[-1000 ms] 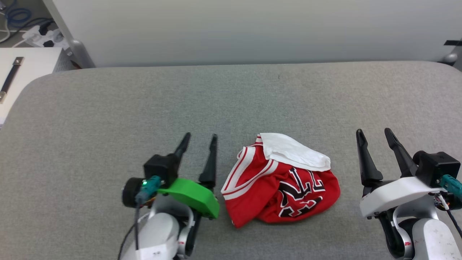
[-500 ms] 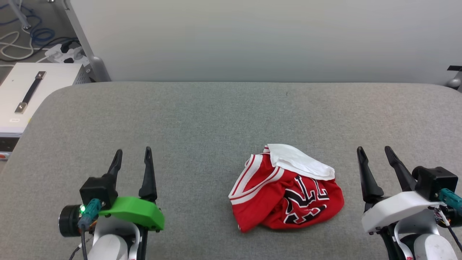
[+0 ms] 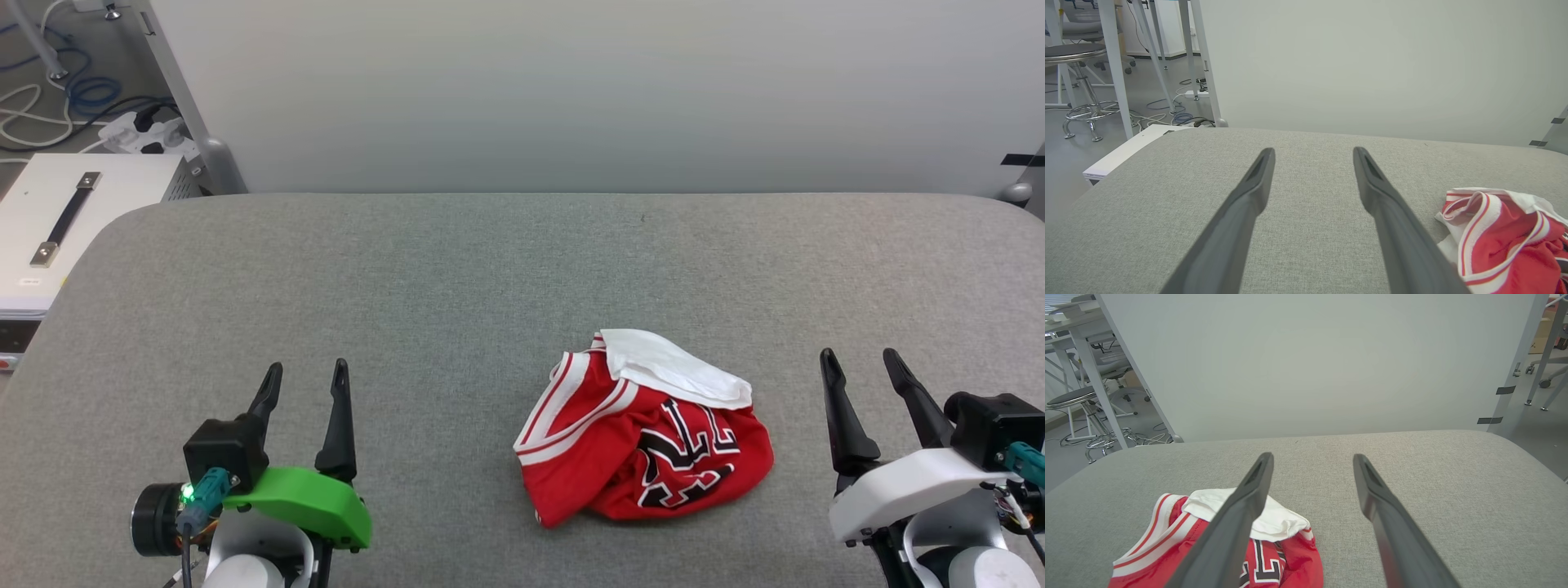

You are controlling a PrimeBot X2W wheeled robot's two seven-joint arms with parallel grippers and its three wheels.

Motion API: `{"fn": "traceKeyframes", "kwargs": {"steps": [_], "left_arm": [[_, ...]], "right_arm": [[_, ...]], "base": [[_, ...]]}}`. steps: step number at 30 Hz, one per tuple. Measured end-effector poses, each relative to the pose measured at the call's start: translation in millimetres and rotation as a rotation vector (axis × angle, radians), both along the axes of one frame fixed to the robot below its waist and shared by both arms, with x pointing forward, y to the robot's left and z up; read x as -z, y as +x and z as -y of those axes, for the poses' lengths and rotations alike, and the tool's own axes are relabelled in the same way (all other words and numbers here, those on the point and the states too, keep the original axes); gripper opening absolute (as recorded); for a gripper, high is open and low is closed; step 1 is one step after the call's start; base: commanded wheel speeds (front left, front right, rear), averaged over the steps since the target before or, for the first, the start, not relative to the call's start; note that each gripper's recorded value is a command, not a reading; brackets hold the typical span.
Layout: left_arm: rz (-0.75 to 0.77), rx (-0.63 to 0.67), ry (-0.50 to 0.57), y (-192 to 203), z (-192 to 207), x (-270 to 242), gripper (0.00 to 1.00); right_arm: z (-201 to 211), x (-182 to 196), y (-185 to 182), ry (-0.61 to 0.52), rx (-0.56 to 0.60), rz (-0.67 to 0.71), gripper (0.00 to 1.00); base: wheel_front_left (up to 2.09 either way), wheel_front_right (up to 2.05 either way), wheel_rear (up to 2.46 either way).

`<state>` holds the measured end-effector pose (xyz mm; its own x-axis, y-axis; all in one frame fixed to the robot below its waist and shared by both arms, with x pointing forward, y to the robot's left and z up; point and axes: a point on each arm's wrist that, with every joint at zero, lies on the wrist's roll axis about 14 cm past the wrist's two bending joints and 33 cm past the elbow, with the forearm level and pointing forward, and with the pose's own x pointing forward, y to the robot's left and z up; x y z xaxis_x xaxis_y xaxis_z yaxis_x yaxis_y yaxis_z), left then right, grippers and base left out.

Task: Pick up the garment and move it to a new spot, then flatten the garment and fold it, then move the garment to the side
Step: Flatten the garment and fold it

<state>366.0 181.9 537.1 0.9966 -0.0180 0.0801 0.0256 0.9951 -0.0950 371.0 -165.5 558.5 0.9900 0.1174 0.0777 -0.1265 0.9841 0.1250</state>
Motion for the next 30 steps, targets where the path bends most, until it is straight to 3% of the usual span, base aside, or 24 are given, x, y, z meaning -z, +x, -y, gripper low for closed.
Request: {"fn": "traceKeyframes", "kwargs": {"steps": [8, 14, 30], "left_arm": [[0.001, 0.005, -0.004, 1, 2, -1, 1.0], [0.001, 0.003, -0.009, 4, 2, 0, 1.0], [0.01, -0.036, -0.051, 19, 1, 4, 1.0]], "right_arm": [[0, 5, 3, -0.002, -0.002, -0.023, 1.0], [-8, 31, 15, -0.022, -0.073, -0.167, 1.0], [-102, 72, 41, -0.242, -0.558, -0.514, 1.0]], "base": [[0.0, 0.0, 0.0], [0.0, 0.0, 0.0], [0.0, 0.0, 0.0]]}}
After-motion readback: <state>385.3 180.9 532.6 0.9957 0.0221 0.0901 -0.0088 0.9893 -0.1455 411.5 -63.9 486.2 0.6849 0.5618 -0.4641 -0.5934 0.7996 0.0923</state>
